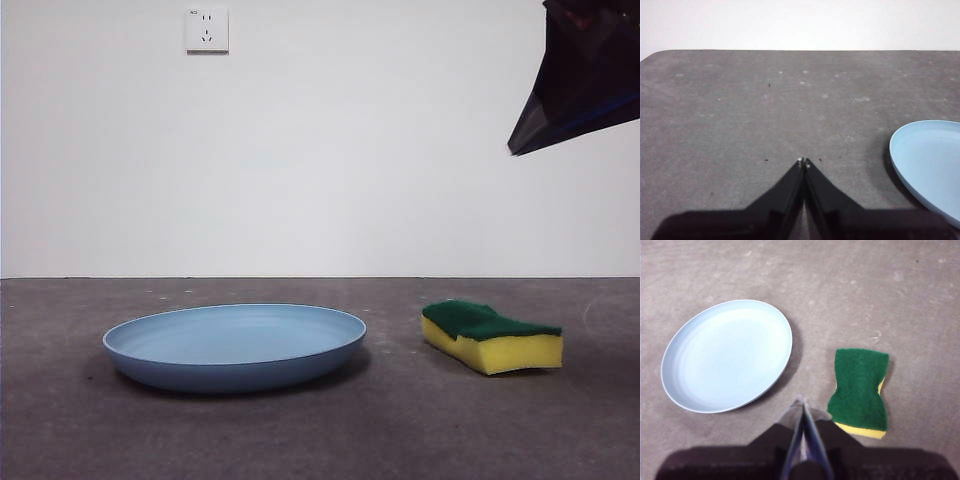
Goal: Pick up the plate,pick up the cloth,clean the plate with the cloth
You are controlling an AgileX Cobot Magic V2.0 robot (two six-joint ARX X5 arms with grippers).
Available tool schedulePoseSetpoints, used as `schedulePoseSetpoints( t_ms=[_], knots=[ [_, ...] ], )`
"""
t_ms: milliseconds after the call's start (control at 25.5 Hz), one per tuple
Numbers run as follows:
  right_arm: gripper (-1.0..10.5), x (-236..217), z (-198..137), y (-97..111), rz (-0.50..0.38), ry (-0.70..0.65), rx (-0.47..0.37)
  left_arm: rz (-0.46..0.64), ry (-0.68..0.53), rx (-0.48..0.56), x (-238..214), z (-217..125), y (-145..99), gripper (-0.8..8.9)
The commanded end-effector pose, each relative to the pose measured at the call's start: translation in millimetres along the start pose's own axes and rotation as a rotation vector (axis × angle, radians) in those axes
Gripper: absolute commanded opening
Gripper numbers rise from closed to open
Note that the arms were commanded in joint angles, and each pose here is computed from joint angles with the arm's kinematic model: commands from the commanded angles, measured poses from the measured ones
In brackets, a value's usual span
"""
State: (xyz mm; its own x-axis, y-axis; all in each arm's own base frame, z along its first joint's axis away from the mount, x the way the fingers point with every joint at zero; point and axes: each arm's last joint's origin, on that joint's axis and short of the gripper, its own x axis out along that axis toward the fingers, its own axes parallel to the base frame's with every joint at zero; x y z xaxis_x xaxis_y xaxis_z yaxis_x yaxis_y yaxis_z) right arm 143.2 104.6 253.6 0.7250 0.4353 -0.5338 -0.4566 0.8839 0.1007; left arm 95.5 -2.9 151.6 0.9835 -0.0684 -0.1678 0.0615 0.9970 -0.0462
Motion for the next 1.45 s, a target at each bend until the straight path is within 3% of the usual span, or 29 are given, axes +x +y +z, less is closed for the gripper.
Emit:
schedulePoseSetpoints(
  t_ms=[39, 118, 196, 314, 470, 1097, 1450],
  knots=[
    [0.0, -10, 2, -8, -0.051, -0.058, -0.089, 0.005, 0.010, -0.005, 1, -4, 1, -0.03],
    [0.0, -19, 1, -22, -0.112, -0.100, -0.094, 0.005, 0.009, -0.005, 1, -4, 1, -0.03],
    [0.0, -30, -7, -39, -0.179, -0.150, -0.040, 0.005, 0.010, -0.005, 1, -4, 1, -0.03],
    [0.0, -45, -28, -61, -0.239, -0.316, 0.016, 0.005, 0.009, -0.005, 1, -4, 1, -0.03],
    [0.0, -52, -59, -72, -0.338, -0.491, 0.020, 0.005, 0.009, -0.005, 1, -4, 1, -0.03],
    [0.0, -24, -123, -77, -0.356, -0.486, 0.040, 0.005, 0.009, -0.005, 1, -4, 1, -0.03],
    [0.0, -21, -130, -76, -0.335, -0.426, 0.130, 0.005, 0.010, -0.005, 1, -4, 1, -0.03]
  ],
)
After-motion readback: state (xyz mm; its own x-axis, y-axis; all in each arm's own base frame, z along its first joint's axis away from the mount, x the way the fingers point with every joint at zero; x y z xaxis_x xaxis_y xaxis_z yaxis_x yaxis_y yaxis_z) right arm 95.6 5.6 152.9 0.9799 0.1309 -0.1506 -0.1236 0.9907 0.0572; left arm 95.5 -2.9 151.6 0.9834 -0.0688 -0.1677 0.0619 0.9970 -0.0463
